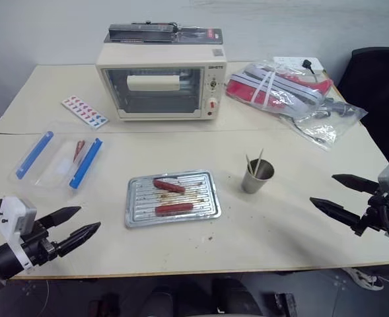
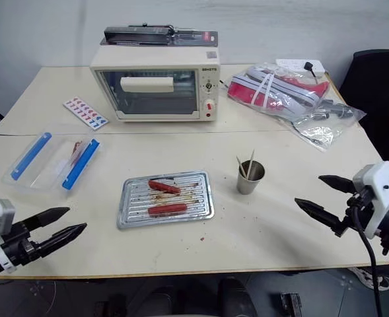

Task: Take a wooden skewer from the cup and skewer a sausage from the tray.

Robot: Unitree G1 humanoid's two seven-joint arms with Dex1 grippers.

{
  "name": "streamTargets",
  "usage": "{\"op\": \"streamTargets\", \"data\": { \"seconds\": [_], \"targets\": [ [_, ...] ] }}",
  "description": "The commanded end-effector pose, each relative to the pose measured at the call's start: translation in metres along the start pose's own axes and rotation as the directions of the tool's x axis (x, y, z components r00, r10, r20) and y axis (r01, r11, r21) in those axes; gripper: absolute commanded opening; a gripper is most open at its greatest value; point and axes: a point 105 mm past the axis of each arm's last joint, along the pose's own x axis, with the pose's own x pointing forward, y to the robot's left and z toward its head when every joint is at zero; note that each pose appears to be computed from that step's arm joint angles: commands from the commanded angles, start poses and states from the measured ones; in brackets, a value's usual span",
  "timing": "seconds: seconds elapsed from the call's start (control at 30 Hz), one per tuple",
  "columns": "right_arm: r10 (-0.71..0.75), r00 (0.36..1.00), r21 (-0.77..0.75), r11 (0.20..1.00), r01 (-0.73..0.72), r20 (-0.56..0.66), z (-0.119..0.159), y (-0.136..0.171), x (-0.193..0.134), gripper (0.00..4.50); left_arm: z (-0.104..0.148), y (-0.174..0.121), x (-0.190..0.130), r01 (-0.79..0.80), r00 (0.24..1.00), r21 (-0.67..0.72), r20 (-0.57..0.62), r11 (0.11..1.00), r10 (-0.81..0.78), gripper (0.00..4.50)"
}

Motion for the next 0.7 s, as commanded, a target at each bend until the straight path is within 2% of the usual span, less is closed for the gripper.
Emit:
{"op": "streamTargets", "data": {
  "seconds": [0.03,0.43,0.53,0.7],
  "targets": [
    [0.010,1.000,-0.049,0.999,-0.009,0.016,0.010,0.000,0.001,4.50,0.003,-0.006,0.001,0.011,1.000,0.049,-0.003,0.999,-0.011,3.95],
    [0.036,0.999,-0.014,0.999,-0.036,0.011,0.008,0.004,0.007,4.50,0.004,-0.005,0.006,0.002,1.000,0.045,0.000,0.999,-0.002,3.95],
    [0.048,0.999,0.018,0.999,-0.048,0.013,0.007,0.008,0.009,4.50,0.004,-0.006,0.007,0.010,1.000,0.027,0.004,1.000,-0.010,4.45],
    [0.028,0.999,0.043,0.999,-0.029,0.033,0.007,0.011,0.015,4.50,0.009,-0.008,0.013,0.030,0.999,0.021,0.031,0.999,-0.031,4.48]
  ]
}}
